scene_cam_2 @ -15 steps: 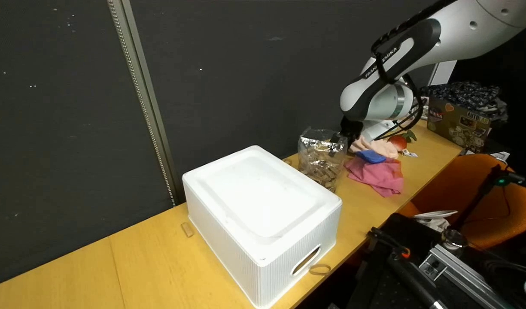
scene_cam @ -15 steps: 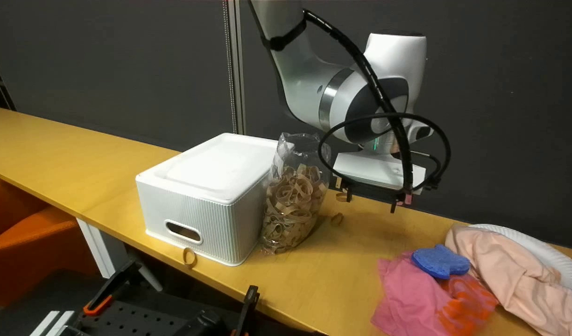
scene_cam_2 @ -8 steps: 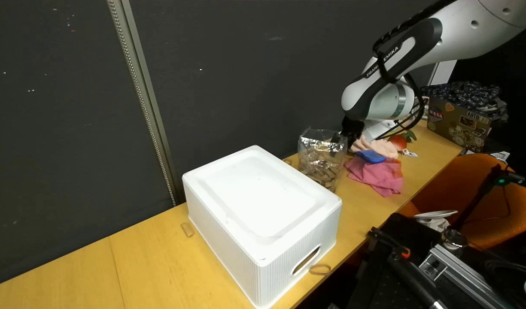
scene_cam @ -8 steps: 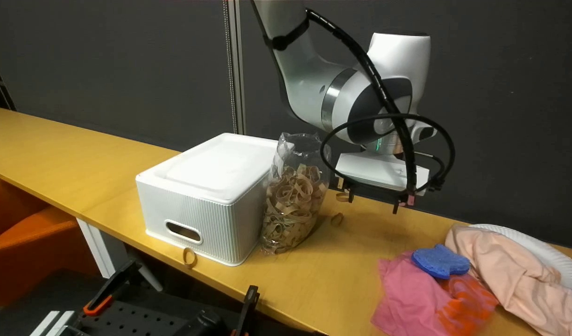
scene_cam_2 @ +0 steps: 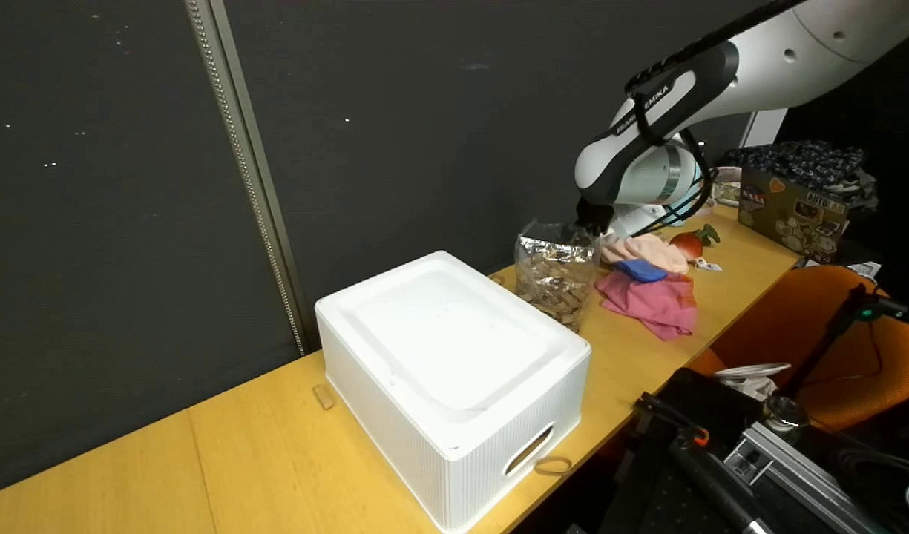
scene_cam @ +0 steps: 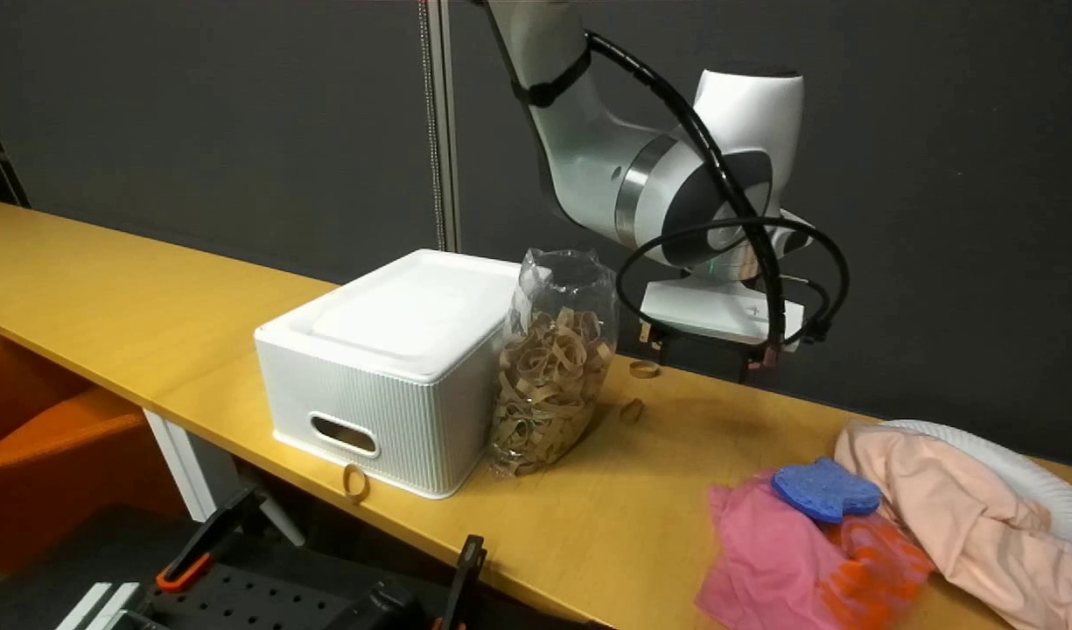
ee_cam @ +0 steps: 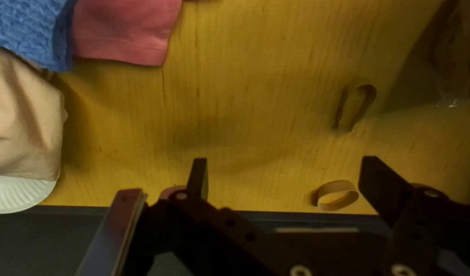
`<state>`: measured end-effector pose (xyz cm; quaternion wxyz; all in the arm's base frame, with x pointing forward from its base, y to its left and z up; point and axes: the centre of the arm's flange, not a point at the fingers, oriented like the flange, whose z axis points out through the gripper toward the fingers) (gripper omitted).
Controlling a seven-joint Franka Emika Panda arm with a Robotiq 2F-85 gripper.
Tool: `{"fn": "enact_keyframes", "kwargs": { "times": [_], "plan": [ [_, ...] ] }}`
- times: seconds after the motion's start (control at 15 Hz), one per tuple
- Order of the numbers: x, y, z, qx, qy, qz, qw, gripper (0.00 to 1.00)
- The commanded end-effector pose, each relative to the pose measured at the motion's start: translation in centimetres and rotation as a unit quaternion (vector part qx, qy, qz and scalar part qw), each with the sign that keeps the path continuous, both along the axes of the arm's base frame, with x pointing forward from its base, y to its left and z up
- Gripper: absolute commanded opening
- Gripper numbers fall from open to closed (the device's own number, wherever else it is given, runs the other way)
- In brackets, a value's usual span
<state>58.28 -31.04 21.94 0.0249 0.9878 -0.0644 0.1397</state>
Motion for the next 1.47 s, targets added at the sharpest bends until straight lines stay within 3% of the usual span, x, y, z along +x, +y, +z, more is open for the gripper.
{"fn": "enact_keyframes", "kwargs": {
  "times": [0.0, 0.73, 1.4],
  "plan": [
    [3.9, -0.9, -1.0, 0.001, -0.006, 0.024, 0.9997, 1.00],
    [12.0, 3.1, -5.7, 0.006, -0.014, 0.074, 0.9972, 1.00],
    [14.6, 3.2, -9.1, 0.002, -0.003, 0.086, 0.9963, 1.00]
  ]
}}
